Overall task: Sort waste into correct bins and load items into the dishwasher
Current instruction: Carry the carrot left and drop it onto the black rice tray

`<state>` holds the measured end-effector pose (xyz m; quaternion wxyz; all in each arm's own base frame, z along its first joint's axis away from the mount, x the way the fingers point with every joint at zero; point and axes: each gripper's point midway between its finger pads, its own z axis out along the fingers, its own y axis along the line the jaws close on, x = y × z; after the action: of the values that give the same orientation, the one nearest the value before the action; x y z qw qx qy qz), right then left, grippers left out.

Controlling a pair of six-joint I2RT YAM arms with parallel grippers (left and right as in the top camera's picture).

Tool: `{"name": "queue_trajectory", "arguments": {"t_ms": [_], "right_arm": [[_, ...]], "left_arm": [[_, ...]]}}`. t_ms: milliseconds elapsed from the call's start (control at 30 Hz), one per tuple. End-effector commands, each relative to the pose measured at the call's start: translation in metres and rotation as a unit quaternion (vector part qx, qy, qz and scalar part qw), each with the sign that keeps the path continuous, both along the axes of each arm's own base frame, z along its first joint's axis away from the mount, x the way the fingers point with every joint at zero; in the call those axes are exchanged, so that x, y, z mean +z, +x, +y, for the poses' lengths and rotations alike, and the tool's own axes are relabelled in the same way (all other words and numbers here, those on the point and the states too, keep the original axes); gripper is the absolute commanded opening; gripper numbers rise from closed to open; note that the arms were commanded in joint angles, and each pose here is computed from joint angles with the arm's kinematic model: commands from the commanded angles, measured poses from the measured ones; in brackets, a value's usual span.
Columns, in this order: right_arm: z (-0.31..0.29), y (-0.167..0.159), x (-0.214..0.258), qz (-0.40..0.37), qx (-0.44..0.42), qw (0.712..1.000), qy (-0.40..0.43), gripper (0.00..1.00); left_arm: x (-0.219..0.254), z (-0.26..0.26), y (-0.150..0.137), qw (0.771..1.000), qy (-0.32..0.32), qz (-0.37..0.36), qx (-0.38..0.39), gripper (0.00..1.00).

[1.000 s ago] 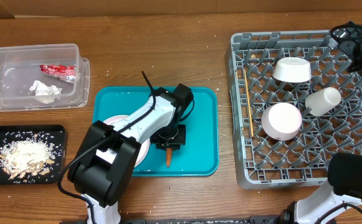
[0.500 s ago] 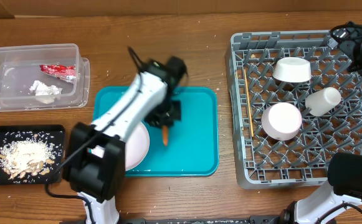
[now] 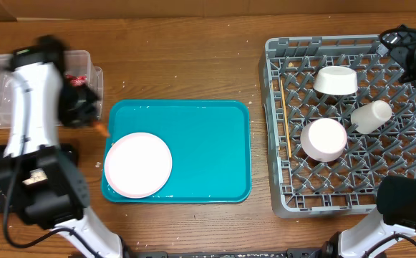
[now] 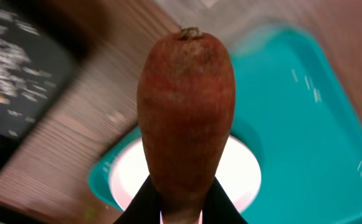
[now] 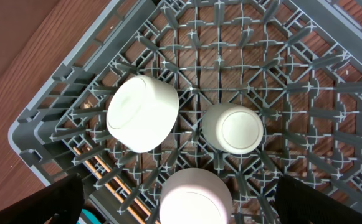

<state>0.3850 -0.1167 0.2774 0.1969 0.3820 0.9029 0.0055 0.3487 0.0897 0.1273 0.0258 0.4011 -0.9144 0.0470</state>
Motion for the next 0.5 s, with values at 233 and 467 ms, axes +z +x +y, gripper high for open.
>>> {"name": "queue_trajectory", "arguments": {"t_ms": [233,467], "right_arm": [[0.000,0.000,0.012,-0.018,-0.001,1.000,-0.006,1.00],[0.000,0.000,0.012,-0.018,0.000,1.000,-0.006,1.00]], "left_arm": [[0.003,0.125,-0.039,0.979,0.052,-0.008,0.197,0.11],[-0.007,0.164,-0.056,0.964,0.095,-0.007,0.250,0.15]]}}
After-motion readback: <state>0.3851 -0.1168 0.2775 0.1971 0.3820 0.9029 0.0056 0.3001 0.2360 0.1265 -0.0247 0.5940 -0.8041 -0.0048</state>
